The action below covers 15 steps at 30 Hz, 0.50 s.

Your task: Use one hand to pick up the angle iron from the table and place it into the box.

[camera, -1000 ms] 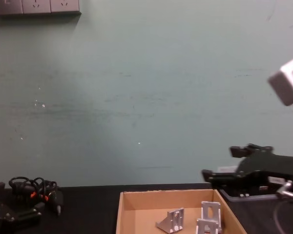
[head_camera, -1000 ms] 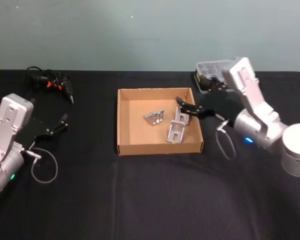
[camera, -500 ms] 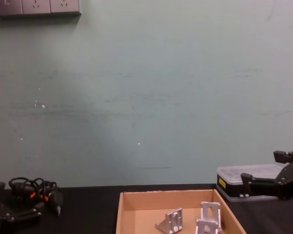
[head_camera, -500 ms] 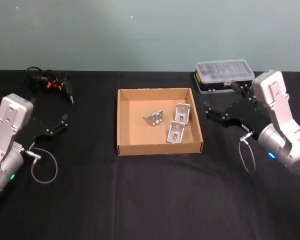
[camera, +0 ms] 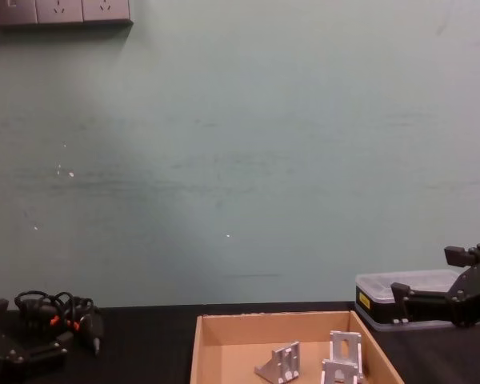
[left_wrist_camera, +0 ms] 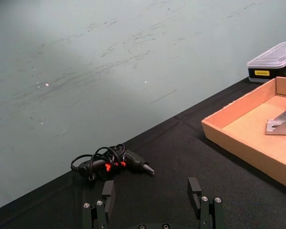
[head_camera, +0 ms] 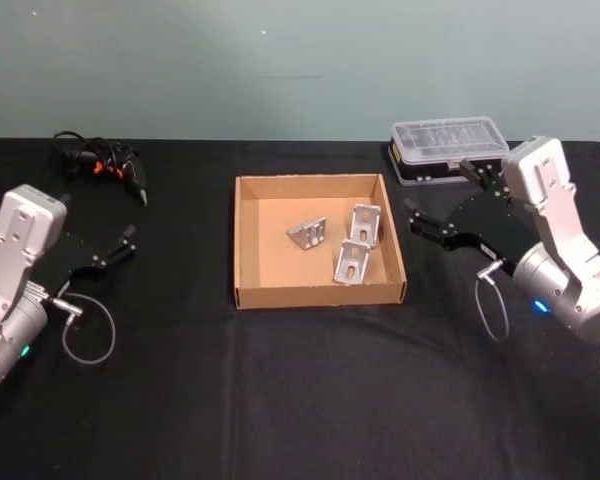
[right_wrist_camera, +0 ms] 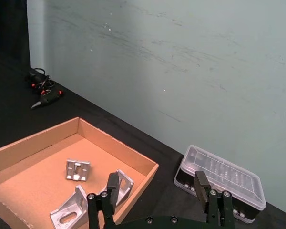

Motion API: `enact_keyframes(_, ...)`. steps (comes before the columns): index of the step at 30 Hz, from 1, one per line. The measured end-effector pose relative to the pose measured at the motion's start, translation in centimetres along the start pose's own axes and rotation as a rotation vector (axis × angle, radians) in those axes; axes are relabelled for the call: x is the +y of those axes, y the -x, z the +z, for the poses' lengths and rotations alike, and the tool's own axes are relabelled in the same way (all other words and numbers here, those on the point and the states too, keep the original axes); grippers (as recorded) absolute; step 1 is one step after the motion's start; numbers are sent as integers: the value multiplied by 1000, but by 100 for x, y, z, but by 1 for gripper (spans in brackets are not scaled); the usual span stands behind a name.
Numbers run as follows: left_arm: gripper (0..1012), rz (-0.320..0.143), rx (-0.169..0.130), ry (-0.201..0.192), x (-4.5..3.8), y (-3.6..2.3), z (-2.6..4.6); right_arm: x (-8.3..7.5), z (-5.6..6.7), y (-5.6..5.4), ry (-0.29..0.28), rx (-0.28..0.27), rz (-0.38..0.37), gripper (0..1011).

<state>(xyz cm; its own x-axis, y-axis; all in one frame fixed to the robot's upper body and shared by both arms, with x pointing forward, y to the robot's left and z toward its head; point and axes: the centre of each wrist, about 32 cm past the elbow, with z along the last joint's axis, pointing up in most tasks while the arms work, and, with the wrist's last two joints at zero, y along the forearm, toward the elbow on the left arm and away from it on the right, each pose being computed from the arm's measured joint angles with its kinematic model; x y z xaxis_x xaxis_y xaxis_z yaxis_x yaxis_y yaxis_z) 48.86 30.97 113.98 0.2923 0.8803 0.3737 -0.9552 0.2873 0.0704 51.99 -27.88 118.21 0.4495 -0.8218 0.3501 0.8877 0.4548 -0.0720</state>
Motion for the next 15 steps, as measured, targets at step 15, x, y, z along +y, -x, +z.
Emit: enact_keyframes(15,1000,0,0,0,0,0,0,7,1,1,-1,1,3,1000)
